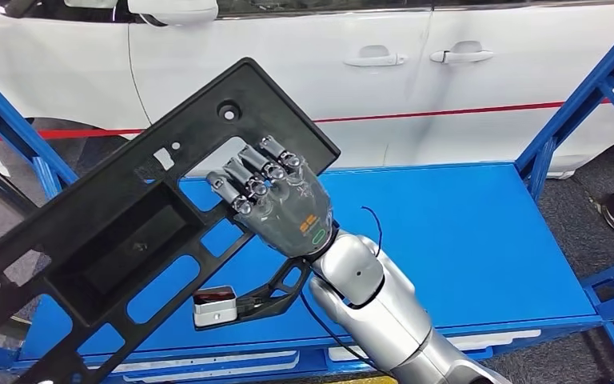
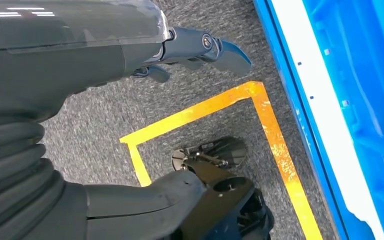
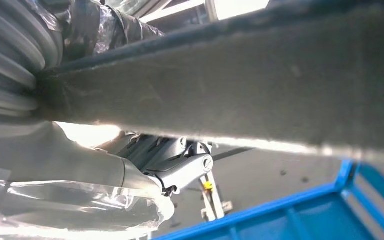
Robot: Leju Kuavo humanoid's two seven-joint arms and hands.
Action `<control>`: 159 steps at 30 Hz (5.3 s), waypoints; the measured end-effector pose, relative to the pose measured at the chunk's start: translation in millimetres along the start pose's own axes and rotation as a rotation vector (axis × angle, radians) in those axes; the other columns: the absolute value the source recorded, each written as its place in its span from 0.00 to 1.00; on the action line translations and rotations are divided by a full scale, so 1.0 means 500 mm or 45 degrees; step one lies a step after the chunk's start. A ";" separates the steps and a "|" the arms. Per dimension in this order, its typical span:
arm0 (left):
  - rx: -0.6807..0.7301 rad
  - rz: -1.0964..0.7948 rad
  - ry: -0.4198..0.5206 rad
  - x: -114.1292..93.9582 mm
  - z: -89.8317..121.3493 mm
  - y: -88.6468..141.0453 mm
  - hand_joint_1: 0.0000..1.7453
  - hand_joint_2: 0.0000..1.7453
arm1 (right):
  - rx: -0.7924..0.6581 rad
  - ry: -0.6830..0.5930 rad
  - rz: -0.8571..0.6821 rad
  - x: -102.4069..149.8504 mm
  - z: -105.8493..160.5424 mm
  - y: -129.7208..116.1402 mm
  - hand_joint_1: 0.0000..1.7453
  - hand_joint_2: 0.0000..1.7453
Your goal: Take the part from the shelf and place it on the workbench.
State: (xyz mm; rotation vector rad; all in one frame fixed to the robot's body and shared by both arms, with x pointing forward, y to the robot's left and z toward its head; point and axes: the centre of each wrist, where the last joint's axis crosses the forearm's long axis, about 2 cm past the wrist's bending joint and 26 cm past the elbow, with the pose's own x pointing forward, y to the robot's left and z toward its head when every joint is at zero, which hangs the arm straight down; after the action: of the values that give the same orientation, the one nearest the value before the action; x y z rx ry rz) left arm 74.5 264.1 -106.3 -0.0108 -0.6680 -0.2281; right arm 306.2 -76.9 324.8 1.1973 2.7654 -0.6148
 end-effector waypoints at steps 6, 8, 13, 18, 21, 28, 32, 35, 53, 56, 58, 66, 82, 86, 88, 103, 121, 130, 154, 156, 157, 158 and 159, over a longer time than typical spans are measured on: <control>-0.007 0.007 0.000 0.002 0.000 -0.008 0.00 1.00 | 0.017 -0.035 -0.001 0.001 -0.001 0.007 1.00 1.00; -0.008 0.007 0.000 0.002 -0.001 -0.008 0.00 1.00 | 0.021 -0.041 -0.002 0.002 -0.001 0.008 1.00 1.00; -0.009 0.008 0.003 0.000 0.001 -0.009 0.00 1.00 | 0.029 -0.052 -0.006 0.004 -0.001 0.012 1.00 1.00; -0.011 0.009 0.004 0.000 0.001 -0.009 0.00 1.00 | 0.037 -0.055 -0.009 0.005 0.000 0.014 1.00 1.00; -0.020 0.013 0.004 0.001 0.000 -0.010 0.00 1.00 | 0.044 -0.043 -0.017 0.005 0.001 0.014 1.00 1.00; -0.056 0.030 -0.005 0.012 -0.005 -0.010 0.00 1.00 | 0.403 0.121 -0.183 -0.012 -0.015 0.038 1.00 1.00; -0.068 0.044 -0.009 0.015 -0.007 -0.011 0.00 1.00 | 0.643 0.201 -0.246 -0.042 -0.015 0.069 1.00 1.00; -0.071 0.049 -0.011 0.017 -0.007 -0.013 0.00 1.00 | 0.636 0.189 -0.225 -0.057 -0.027 0.074 1.00 1.00; -0.084 0.058 -0.021 0.025 -0.011 -0.016 0.00 1.00 | 0.628 0.176 -0.167 -0.085 -0.044 0.077 1.00 1.00; -0.085 0.059 -0.023 0.026 -0.012 -0.017 0.00 1.00 | 0.626 0.173 -0.162 -0.087 -0.046 0.076 1.00 1.00; -0.086 0.059 -0.025 0.028 -0.013 -0.017 0.00 1.00 | 0.630 0.175 -0.158 -0.090 -0.044 0.076 1.00 1.00; -0.091 0.046 -0.030 0.034 -0.016 -0.017 0.00 1.00 | 0.627 0.187 -0.133 -0.100 -0.049 0.073 1.00 1.00; -0.094 0.037 -0.030 0.039 -0.018 -0.016 0.00 1.00 | 0.624 0.206 -0.117 -0.107 -0.048 0.071 1.00 1.00; -0.096 0.037 -0.031 0.039 -0.018 -0.017 0.00 1.00 | 0.621 0.212 -0.113 -0.110 -0.048 0.071 1.00 1.00; -0.096 0.035 -0.033 0.041 -0.019 -0.017 0.00 1.00 | 0.619 0.217 -0.111 -0.112 -0.046 0.070 1.00 1.00; -0.083 0.003 -0.014 0.039 -0.018 -0.017 0.00 1.00 | 0.522 0.263 -0.113 -0.127 -0.052 0.051 1.00 1.00; -0.083 -0.003 -0.021 0.044 -0.020 -0.016 0.00 1.00 | 0.504 0.282 -0.125 -0.125 -0.045 0.045 1.00 1.00; -0.092 -0.008 -0.016 0.045 -0.021 -0.019 0.00 1.00 | 0.504 0.282 -0.122 -0.128 -0.047 0.045 1.00 1.00; -0.107 -0.027 -0.023 0.056 -0.025 -0.024 0.00 1.00 | 0.524 0.299 -0.098 -0.140 -0.037 0.048 1.00 1.00; -0.108 -0.027 -0.023 0.057 -0.025 -0.025 0.00 1.00 | 0.525 0.298 -0.097 -0.140 -0.037 0.048 1.00 1.00; -0.108 -0.026 -0.024 0.057 -0.025 -0.026 0.00 1.00 | 0.524 0.298 -0.097 -0.140 -0.038 0.048 1.00 1.00; -0.109 -0.026 -0.024 0.057 -0.025 -0.027 0.00 1.00 | 0.521 0.297 -0.097 -0.140 -0.039 0.048 1.00 1.00; -0.109 -0.026 -0.024 0.057 -0.025 -0.028 0.00 1.00 | 0.520 0.296 -0.096 -0.140 -0.040 0.048 1.00 1.00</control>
State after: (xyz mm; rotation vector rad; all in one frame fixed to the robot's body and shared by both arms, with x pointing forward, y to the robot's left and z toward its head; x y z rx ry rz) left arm 101.1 243.7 -99.5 -0.0886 -0.6771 -0.2765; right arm 373.7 -102.5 350.2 1.3101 2.9812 -1.1641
